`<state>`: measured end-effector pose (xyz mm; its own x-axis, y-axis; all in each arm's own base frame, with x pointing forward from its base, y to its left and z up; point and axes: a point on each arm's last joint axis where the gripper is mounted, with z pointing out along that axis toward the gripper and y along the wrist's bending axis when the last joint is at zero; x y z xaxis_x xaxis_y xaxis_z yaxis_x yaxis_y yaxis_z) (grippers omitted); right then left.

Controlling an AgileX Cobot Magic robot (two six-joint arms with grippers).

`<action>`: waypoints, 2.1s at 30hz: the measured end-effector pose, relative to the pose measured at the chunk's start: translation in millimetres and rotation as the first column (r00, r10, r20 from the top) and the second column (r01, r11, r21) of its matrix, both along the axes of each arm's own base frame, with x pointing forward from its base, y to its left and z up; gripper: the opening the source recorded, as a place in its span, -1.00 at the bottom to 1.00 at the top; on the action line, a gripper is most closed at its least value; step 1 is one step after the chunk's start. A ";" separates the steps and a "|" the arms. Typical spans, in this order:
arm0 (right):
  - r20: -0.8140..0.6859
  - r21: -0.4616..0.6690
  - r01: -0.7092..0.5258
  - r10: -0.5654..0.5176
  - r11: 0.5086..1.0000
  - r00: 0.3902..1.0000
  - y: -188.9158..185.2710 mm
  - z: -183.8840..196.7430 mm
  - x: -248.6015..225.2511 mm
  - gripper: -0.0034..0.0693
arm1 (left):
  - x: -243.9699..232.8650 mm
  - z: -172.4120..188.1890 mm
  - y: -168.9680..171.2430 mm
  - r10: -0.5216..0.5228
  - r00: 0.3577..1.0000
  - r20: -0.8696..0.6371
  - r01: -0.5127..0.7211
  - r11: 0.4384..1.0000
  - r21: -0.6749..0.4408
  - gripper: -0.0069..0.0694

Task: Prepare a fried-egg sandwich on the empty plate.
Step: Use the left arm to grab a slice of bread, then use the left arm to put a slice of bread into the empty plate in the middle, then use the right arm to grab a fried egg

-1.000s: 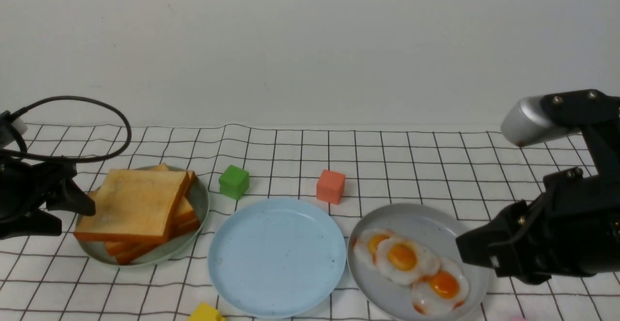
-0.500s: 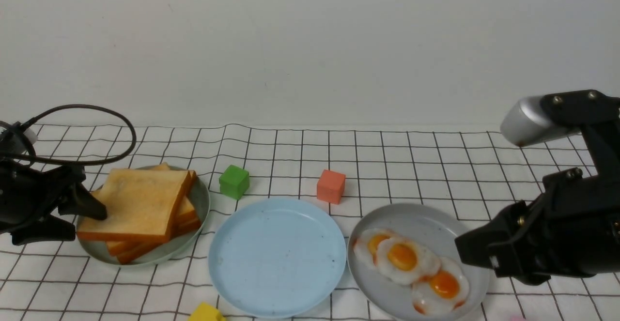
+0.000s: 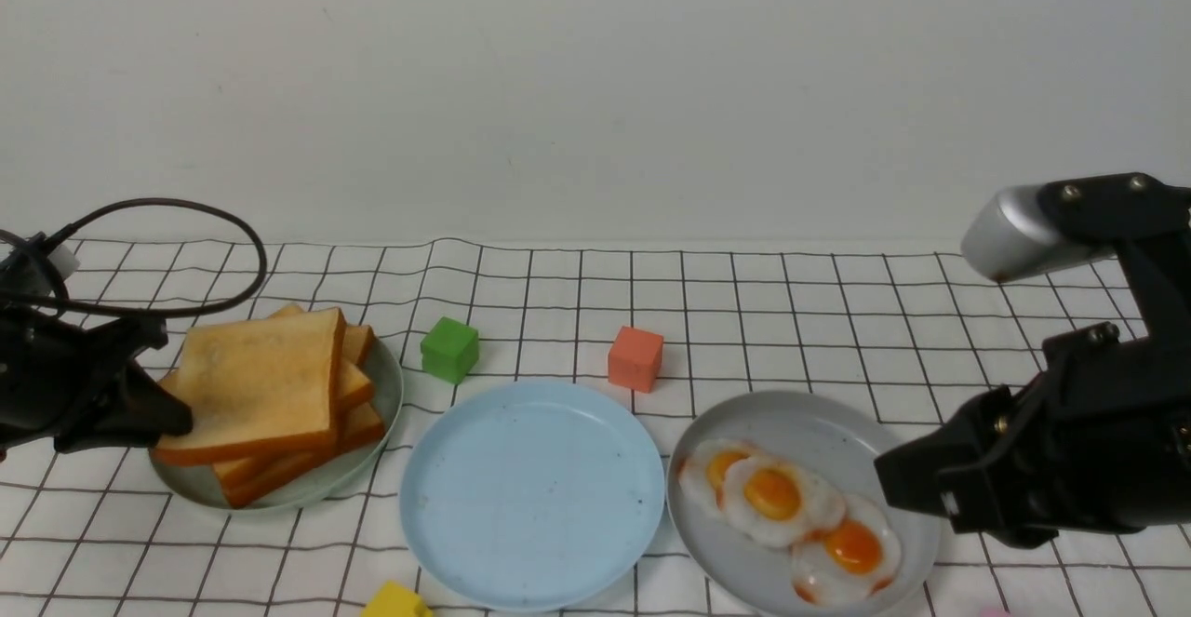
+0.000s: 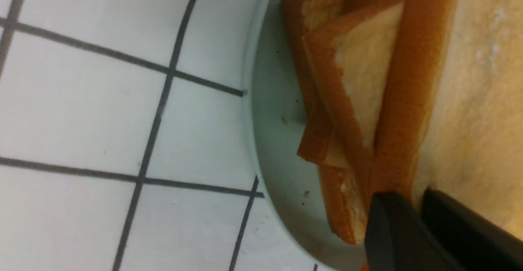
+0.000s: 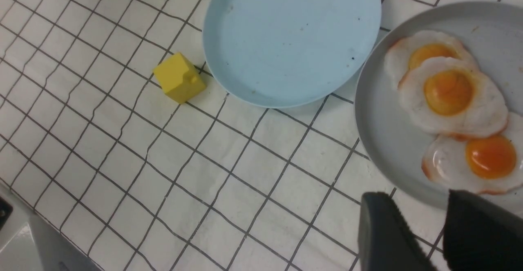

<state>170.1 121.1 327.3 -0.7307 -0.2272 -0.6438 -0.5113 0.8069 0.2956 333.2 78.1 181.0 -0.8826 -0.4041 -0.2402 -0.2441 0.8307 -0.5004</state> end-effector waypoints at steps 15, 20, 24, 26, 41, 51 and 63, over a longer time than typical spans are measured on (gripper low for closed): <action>-0.026 -0.014 -0.012 0.011 1.000 1.000 -0.5 -1.7 -2.3 -0.22 | -6.3 51.5 -4.4 -0.123 0.983 0.139 0.113 0.991 0.079 -0.68; -0.029 -0.038 -0.019 0.017 0.999 0.999 -1.8 -3.0 -2.7 -0.22 | -14.0 75.5 -23.3 -0.167 0.966 0.197 0.167 0.986 0.016 -0.68; -0.021 -0.055 -0.020 0.019 0.998 1.000 -2.9 -3.5 -2.3 -0.22 | -11.1 79.6 -64.1 -0.259 0.944 0.204 0.271 0.962 -0.035 -0.68; -0.018 -0.060 -0.020 0.019 0.998 1.000 -3.2 -3.6 -2.1 -0.22 | -9.8 77.1 -93.4 -0.309 0.931 0.195 0.324 0.945 -0.050 -0.68; 0.010 -0.087 -0.017 0.018 0.996 1.000 -5.0 -3.6 -0.1 -0.22 | -14.3 2.9 -166.4 -0.315 0.947 0.070 0.317 0.948 -0.013 -0.68; 0.013 -0.079 -0.005 0.006 0.997 1.000 -5.0 -3.2 0.6 -0.22 | -7.5 -23.6 -167.1 -0.222 0.975 -0.021 0.221 0.973 -0.061 -0.51; 0.050 -0.183 0.099 -0.091 0.978 0.995 -8.6 6.1 21.6 -0.21 | -21.6 26.1 -166.7 -0.313 0.949 0.026 0.314 0.949 -0.036 0.56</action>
